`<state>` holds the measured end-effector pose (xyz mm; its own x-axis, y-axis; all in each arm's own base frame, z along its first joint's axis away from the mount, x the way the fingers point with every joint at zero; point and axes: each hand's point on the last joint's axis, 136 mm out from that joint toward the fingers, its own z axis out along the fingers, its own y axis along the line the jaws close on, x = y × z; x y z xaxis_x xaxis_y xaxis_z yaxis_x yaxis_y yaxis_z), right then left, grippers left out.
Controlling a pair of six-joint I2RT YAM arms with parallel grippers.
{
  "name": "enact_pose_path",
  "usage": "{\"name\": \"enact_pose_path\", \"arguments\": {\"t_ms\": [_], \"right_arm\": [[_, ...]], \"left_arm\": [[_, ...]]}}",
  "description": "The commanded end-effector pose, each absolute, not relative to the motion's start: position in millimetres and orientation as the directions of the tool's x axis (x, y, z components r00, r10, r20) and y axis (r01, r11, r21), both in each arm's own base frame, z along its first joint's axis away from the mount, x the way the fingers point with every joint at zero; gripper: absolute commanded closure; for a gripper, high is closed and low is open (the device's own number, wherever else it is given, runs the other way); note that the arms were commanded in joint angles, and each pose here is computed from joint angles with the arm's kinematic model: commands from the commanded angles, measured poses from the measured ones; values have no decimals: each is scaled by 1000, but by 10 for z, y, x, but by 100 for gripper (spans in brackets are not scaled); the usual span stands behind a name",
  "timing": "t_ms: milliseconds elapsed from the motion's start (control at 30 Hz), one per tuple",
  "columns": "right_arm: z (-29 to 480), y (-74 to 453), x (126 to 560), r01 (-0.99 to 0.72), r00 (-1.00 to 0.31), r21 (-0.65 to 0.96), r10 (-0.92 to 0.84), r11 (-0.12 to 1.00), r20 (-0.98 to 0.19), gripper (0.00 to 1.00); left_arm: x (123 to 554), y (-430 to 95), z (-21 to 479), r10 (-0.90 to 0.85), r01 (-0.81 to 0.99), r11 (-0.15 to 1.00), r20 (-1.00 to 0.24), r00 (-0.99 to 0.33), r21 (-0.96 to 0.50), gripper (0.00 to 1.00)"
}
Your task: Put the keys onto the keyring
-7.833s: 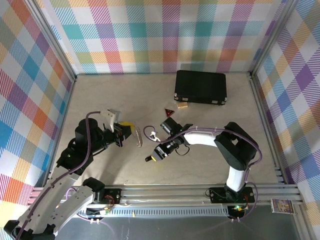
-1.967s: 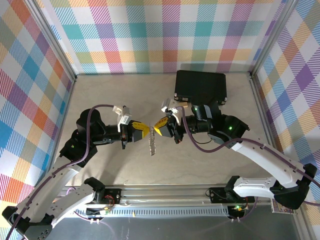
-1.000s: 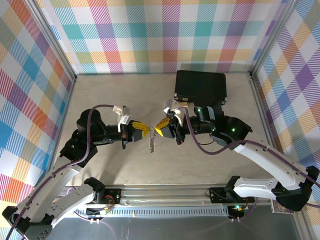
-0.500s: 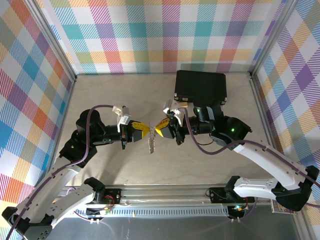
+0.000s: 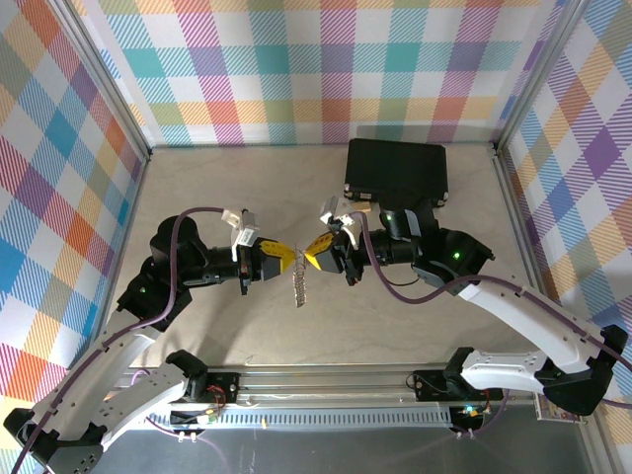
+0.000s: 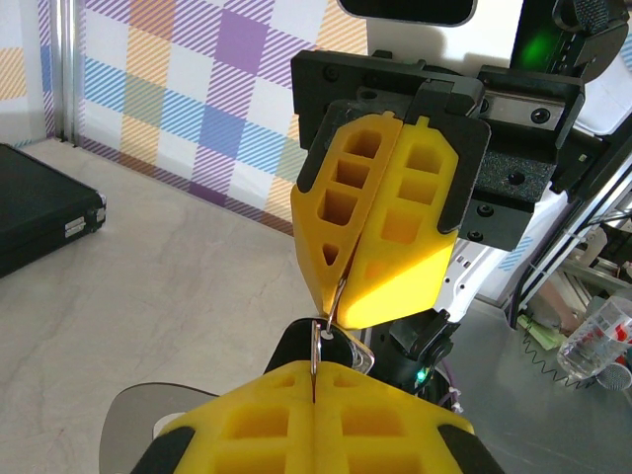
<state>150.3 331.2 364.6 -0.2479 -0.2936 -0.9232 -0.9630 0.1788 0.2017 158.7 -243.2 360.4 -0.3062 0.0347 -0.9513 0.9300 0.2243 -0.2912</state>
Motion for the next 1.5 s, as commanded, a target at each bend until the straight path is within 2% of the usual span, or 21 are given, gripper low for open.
{"name": "enact_pose_path", "arguments": {"t_ms": [0, 1467], "right_arm": [[3694, 3359, 1506, -967, -233, 192, -277, 166, -932, 100], [3695, 3367, 1548, -967, -225, 179, -277, 181, -934, 100]], "left_arm": [[1530, -2443, 3751, 4, 953, 193, -971, -241, -236, 100], [1558, -2453, 3687, 14, 949, 200, -968, -252, -244, 100]]}}
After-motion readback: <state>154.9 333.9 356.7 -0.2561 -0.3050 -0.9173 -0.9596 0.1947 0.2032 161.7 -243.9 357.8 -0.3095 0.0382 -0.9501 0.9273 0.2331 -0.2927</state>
